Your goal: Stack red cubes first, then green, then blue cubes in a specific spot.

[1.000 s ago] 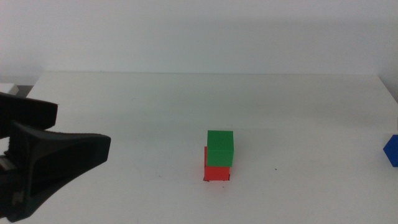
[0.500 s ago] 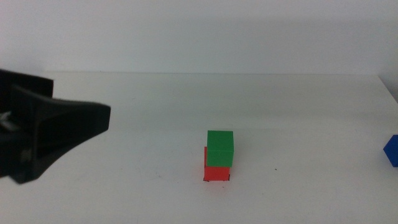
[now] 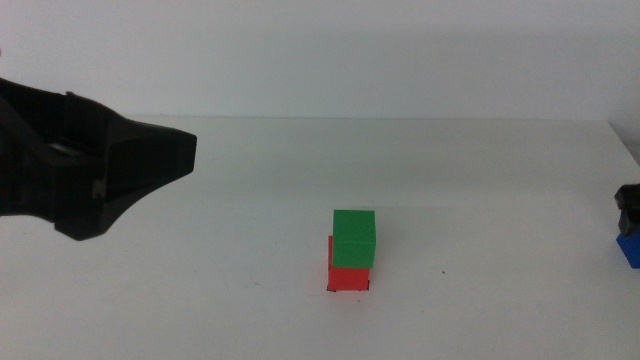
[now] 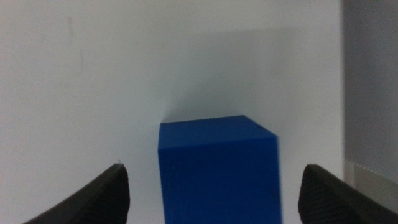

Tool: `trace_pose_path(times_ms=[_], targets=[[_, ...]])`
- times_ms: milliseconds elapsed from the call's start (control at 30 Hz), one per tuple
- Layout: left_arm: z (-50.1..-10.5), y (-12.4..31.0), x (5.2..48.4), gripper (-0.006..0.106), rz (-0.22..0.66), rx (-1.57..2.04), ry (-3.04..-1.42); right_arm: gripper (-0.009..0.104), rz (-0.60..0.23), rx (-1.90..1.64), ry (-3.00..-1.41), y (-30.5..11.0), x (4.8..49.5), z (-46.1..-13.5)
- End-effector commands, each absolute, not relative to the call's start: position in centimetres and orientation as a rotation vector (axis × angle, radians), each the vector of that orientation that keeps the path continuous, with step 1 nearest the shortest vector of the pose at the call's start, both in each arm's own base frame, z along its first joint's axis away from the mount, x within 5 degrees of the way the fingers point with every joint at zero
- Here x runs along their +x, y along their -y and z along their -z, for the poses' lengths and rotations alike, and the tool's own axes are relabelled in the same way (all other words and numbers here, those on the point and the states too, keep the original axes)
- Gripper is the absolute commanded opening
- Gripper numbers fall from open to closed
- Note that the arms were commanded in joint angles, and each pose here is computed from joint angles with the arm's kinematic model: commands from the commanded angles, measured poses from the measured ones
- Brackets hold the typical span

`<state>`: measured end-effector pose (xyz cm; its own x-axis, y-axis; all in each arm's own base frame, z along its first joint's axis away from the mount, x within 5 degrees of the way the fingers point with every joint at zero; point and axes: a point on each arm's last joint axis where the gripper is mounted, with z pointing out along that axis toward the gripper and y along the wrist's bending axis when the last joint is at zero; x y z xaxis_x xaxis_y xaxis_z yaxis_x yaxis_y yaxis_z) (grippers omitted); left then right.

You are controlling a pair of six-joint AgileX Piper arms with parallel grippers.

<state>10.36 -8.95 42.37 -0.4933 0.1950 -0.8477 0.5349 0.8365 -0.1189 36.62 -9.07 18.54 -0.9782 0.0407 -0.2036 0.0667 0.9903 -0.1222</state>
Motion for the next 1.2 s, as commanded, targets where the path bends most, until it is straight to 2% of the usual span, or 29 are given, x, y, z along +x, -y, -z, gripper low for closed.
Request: trace_pose_path(times_ms=[0, 100, 133, 267, 400, 567, 667, 767, 900, 1033, 1167], targets=[[-42.7, 9.0, 10.4, 0.094, 0.477, 0.509, -2.07, 0.091, 0.209, 0.062, -2.96, 9.6, 36.8, -17.7], [-42.7, 9.0, 10.4, 0.094, 0.485, 0.502, -2.073, 0.077, 0.203, 0.055, -2.984, 9.7, 37.2, -16.2], [-42.7, 9.0, 10.4, 0.094, 0.487, 0.499, -2.074, 0.064, 0.205, 0.054, -2.976, 9.7, 37.3, -16.0], [-42.7, 9.0, 10.4, 0.094, 0.492, 0.49, -2.077, -0.003, 0.193, 0.105, -2.977, 9.1, 37.3, -16.3], [-42.7, 9.0, 10.4, 0.094, 0.497, 0.488, -2.077, 0.001, 0.2, 0.2, -2.935, 5.3, 36.8, -20.8], [-42.8, 8.8, 10.5, 0.094, 0.47, 0.489, -2.065, 0.001, 0.186, 0.222, -2.894, -6.7, 34.4, -28.3], [-42.8, 8.6, 10.7, 0.094, 0.43, 0.491, -2.052, 0.001, 0.154, 0.142, -2.774, -14.0, 33.2, -30.8], [-42.8, 8.6, 10.7, 0.094, 0.424, 0.492, -2.052, 0.001, 0.079, 0.073, -2.714, -20.0, 31.4, -31.7], [-42.8, 8.6, 10.7, 0.094, 0.425, 0.492, -2.05, 0.001, -0.004, 0.012, -2.695, -25.2, 29.7, -31.7], [-42.9, 8.6, 10.7, 0.094, 0.426, 0.491, -2.048, 0.001, -0.033, 0.019, -2.7, -27.8, 28.9, -30.9], [-42.9, 8.6, 10.7, 0.094, 0.426, 0.491, -2.048, 0.001, -0.058, 0.055, -2.758, -28.3, 29.2, -29.7]])
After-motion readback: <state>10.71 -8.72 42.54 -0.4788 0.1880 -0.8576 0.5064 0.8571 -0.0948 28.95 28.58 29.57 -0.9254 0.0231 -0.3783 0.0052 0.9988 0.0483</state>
